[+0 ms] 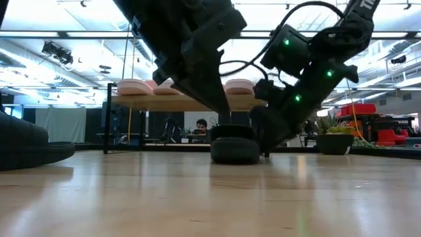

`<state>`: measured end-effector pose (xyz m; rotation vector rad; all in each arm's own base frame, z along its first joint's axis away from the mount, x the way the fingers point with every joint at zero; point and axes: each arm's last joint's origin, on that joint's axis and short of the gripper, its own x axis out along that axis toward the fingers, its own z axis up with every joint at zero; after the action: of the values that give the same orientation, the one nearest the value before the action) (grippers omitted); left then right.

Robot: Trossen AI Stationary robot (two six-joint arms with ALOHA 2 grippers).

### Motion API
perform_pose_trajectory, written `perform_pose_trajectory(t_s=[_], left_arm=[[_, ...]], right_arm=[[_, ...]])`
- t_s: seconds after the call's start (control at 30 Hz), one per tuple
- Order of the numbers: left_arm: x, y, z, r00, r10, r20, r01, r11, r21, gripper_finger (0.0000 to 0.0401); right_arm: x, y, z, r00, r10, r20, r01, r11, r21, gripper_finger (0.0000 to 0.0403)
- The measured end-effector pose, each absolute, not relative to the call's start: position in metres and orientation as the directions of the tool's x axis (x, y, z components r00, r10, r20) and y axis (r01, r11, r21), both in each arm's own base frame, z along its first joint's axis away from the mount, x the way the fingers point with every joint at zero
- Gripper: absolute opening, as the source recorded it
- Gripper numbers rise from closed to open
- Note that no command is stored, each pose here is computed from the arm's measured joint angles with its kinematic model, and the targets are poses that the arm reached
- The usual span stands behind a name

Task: Pick and place slides into the shelf
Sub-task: Put the right black slide under the shelf

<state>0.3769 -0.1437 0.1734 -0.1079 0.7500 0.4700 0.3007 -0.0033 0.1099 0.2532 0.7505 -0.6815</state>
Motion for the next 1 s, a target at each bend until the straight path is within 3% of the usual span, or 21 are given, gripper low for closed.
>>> perform_pose_trajectory(t_s=[0.37, 0.63, 1.0], left_arm=[[0.372, -0.162, 0.175, 0.671, 0.331, -0.664, -0.418, 0.908, 0.030, 0.0004], [0.393, -0.170, 0.136, 0.708, 0.250, -0.660, -0.302, 0.953, 0.036, 0.0003], [0.416, -0.117, 0.122, 0.673, 0.333, -0.661, -0.360, 0.927, 0.101, 0.0002]], right_arm=[[0.287, 0.034, 0.148, 0.624, -0.394, -0.675, 0.555, 0.832, 0.027, 0.0000], [0.282, 0.050, 0.160, 0.670, -0.430, -0.606, 0.551, 0.834, 0.018, 0.0000], [0.283, 0.046, 0.160, 0.659, -0.444, -0.608, 0.566, 0.825, 0.011, 0.0001]])
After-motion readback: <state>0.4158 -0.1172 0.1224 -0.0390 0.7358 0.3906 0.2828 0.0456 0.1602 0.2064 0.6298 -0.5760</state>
